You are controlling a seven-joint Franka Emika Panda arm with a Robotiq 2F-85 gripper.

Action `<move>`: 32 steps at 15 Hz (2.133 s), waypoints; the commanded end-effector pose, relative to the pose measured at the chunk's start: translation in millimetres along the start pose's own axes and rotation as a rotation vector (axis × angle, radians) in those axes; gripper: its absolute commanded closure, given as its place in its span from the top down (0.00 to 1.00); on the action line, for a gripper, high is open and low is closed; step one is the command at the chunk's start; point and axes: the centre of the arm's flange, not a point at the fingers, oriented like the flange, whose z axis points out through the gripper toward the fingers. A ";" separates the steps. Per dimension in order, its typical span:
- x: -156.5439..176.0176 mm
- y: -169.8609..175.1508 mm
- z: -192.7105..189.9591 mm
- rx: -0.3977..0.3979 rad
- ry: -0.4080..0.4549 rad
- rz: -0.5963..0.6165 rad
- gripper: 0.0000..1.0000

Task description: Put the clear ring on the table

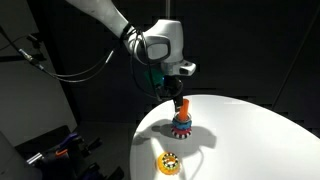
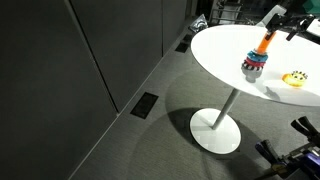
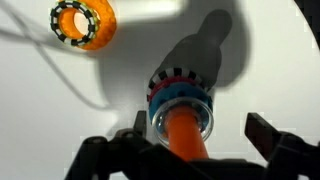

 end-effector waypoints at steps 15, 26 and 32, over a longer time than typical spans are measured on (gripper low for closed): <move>15.5 -0.1 67.3 -0.030 0.070 0.025 1.00; 19.0 -9.5 85.2 -0.046 0.088 0.013 1.00; 17.9 -10.2 80.9 -0.052 0.099 0.012 0.57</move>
